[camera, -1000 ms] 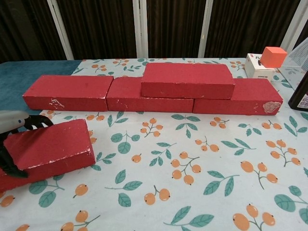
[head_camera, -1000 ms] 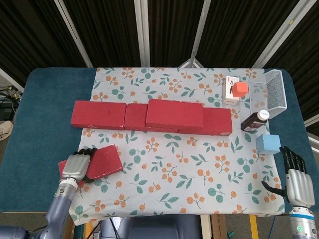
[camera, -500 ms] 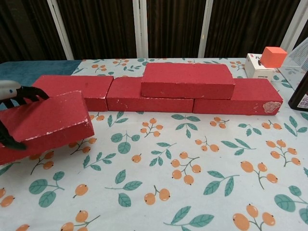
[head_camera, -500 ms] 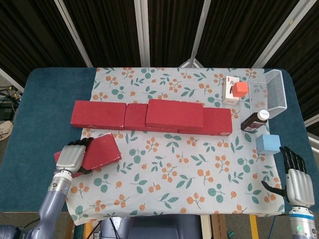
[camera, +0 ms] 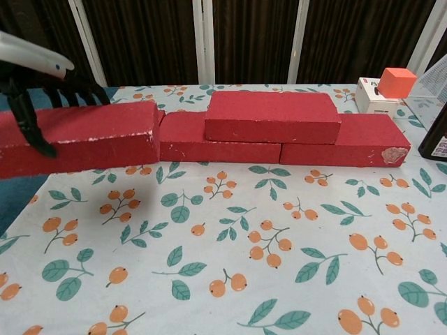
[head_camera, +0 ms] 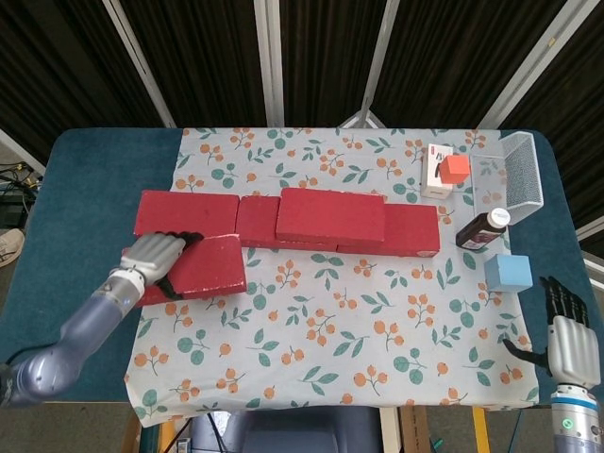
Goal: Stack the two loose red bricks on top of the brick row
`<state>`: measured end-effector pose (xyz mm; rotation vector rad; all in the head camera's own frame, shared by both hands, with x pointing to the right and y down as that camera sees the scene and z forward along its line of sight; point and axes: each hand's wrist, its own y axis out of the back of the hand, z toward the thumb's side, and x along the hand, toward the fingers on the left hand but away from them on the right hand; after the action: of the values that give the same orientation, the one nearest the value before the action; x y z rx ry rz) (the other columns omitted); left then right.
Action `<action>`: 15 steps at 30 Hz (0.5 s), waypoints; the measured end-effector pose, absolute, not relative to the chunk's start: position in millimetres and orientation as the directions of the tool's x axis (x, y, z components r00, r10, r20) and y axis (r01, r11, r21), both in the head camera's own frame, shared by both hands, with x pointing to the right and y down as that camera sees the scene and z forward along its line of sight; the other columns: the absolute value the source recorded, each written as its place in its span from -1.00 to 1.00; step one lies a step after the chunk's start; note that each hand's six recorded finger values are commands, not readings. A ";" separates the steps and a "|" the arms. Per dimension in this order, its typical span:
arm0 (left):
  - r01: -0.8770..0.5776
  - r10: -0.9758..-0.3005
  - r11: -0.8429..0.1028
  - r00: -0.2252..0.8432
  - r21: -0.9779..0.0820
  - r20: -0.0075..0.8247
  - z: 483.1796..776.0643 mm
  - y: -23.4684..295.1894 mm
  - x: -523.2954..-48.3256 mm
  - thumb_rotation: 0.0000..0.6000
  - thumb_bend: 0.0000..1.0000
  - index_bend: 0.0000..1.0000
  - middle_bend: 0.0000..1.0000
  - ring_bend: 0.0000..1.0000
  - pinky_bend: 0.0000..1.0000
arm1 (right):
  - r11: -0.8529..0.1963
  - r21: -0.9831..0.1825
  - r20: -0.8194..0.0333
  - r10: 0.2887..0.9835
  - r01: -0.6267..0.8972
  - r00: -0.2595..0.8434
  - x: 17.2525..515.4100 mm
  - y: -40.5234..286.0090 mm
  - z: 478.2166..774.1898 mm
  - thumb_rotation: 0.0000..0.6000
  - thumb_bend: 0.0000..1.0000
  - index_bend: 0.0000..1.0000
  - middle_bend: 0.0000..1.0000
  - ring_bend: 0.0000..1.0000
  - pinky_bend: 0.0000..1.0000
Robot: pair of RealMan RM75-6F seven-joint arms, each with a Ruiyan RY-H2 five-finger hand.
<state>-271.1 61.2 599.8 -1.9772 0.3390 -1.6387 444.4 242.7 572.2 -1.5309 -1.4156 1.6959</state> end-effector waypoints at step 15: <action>0.186 -0.626 -0.710 0.275 -0.679 0.730 601.4 -48.0 -268.9 1.00 -0.98 -0.14 -0.24 -0.51 -0.50 | -0.358 -0.903 -0.425 0.822 0.236 -0.379 456.9 244.6 572.5 1.00 -0.77 -0.93 -0.88 -0.96 -1.00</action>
<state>-268.9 -48.0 601.4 -1.8623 0.3966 -1.5088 456.9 244.6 572.5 -1.4041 -1.4318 1.7851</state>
